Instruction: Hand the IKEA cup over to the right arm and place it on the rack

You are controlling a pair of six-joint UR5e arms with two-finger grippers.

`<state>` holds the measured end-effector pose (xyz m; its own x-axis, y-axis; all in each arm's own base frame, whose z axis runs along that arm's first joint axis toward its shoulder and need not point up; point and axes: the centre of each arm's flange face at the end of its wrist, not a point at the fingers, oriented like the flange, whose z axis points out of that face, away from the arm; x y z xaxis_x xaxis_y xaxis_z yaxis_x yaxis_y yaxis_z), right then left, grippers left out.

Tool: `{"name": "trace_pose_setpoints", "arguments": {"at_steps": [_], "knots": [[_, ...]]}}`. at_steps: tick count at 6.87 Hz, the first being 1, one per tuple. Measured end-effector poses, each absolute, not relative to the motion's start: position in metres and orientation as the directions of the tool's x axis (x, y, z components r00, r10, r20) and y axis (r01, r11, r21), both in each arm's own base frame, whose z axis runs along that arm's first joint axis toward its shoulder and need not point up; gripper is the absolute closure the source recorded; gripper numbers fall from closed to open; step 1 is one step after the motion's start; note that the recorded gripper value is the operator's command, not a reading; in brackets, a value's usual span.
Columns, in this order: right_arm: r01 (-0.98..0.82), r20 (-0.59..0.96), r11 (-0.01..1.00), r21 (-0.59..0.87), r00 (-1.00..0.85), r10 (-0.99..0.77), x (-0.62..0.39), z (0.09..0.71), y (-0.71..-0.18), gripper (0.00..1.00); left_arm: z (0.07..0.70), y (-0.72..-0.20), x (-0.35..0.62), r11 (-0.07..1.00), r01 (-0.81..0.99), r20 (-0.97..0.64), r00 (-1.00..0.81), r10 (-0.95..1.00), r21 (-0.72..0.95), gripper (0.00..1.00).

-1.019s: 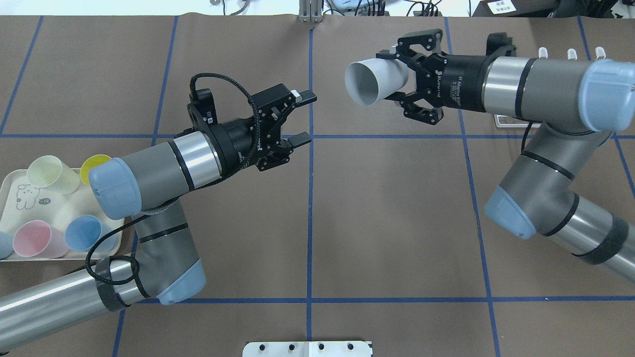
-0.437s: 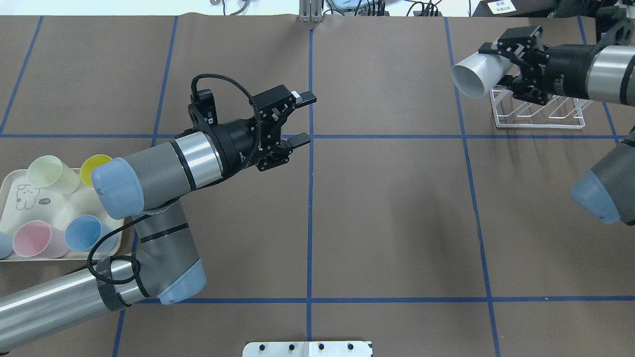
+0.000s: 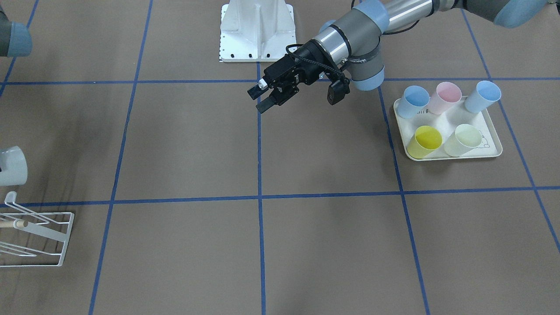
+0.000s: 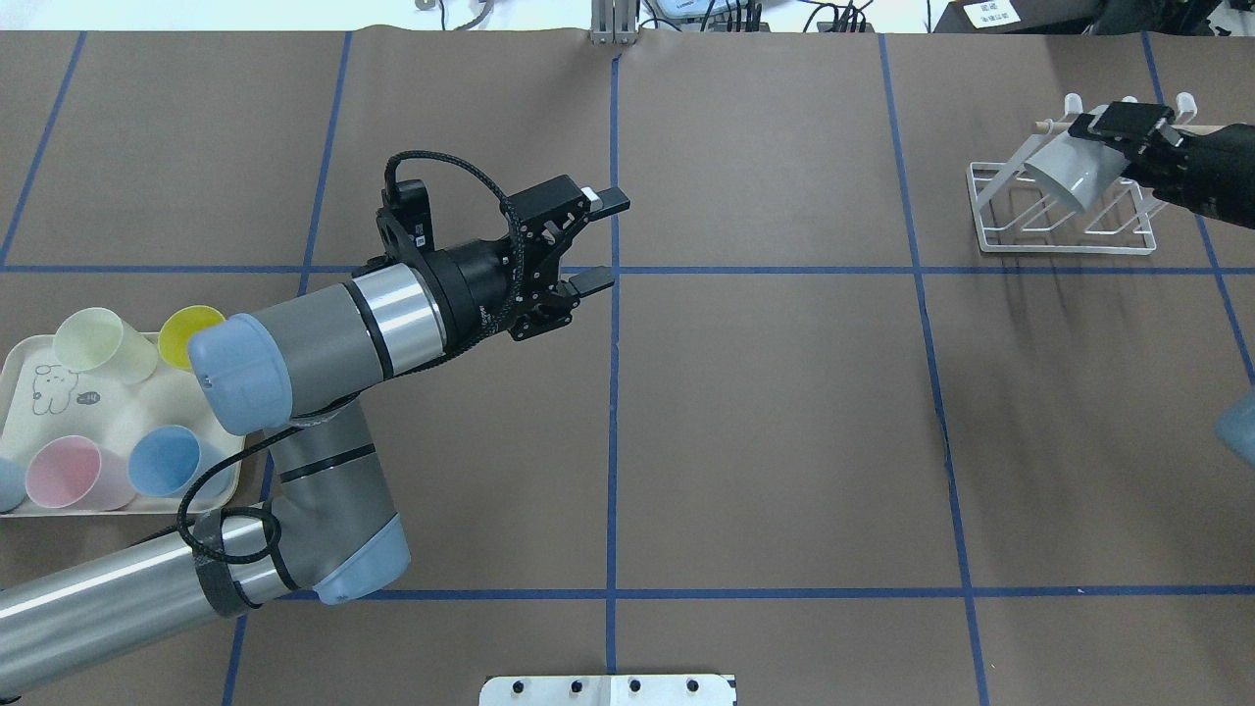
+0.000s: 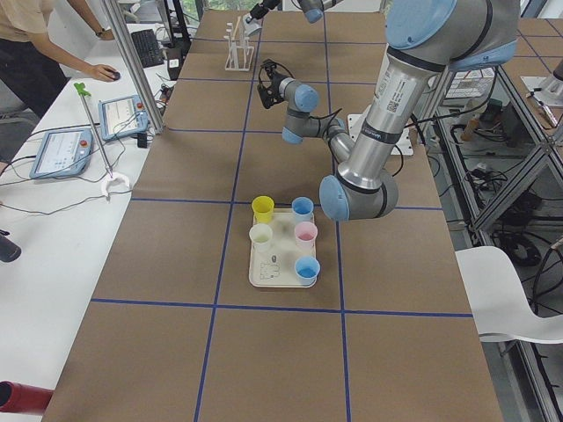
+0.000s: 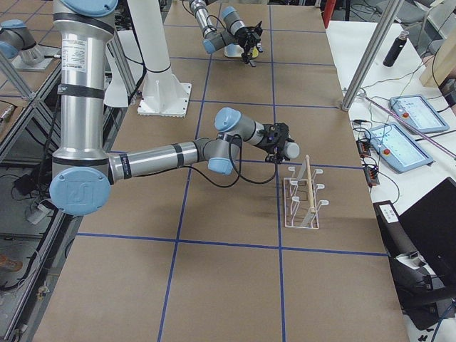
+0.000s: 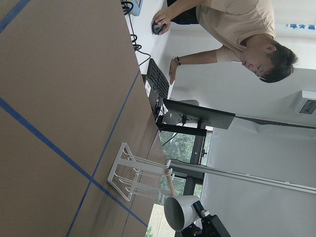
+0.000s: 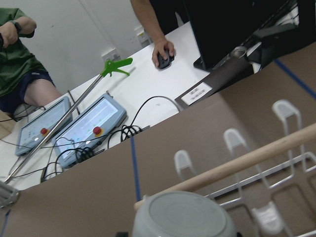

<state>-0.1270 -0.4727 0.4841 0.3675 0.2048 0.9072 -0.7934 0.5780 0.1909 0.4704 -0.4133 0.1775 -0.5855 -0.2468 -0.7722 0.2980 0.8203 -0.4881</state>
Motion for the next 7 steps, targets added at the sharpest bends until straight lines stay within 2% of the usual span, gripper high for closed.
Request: {"name": "trace_pose_setpoints", "arguments": {"at_steps": [3,7], "knots": [[-0.804,0.786,0.428,0.413,0.552,0.277,-0.096,0.537,-0.469,0.95,0.18,-0.414,0.472,0.819,0.3,-0.775,-0.581,-0.25,-0.489,0.0],[-0.771,0.708,0.363,0.523,0.63,0.319,-0.103,0.563,-0.48,0.94,0.182,-0.415,0.47,0.818,0.302,-0.775,-0.581,-0.249,-0.489,0.0]]}}
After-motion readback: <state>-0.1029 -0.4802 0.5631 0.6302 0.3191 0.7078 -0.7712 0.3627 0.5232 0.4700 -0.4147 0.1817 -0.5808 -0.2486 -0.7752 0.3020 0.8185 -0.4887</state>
